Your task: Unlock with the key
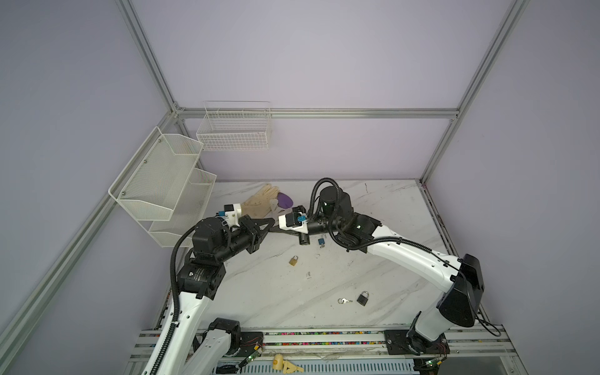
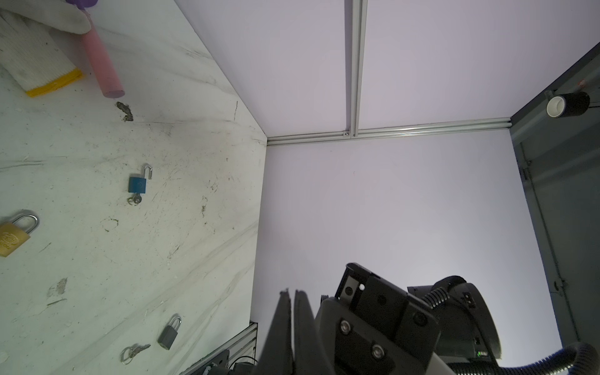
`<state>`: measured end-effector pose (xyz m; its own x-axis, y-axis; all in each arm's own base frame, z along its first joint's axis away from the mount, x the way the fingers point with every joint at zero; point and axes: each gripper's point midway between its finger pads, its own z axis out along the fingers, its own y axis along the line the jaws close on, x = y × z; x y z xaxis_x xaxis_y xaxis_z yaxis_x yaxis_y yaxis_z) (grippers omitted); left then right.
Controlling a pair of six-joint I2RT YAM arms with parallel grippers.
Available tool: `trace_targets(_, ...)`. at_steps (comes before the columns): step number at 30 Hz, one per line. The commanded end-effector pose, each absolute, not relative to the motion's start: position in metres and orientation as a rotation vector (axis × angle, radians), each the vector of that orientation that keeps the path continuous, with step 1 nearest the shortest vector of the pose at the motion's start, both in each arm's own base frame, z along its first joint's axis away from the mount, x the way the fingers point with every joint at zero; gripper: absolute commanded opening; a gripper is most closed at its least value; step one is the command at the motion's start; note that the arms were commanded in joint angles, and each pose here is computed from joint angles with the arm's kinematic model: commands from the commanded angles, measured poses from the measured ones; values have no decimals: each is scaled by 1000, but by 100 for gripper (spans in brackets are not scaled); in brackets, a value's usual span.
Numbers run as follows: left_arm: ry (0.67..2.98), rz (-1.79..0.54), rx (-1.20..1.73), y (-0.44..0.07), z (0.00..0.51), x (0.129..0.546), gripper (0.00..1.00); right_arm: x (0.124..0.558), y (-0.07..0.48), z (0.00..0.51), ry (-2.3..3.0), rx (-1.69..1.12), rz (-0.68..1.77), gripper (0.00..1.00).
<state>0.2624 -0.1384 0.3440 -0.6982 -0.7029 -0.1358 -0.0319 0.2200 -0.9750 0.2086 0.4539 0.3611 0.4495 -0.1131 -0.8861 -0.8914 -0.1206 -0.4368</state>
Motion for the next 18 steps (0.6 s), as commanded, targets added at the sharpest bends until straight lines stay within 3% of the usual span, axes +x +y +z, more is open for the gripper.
trace_targets(1,1844,-1570,-583,-140,382,252,0,210,450,388,817,-1529,794,0)
trace_targets(15,1682,-1519,-537,-128,404,260,0,210,445,383,856,-1520,792,0)
trace_targets(18,1651,-1523,-511,-128,410,261,0,213,445,386,857,-1495,791,9)
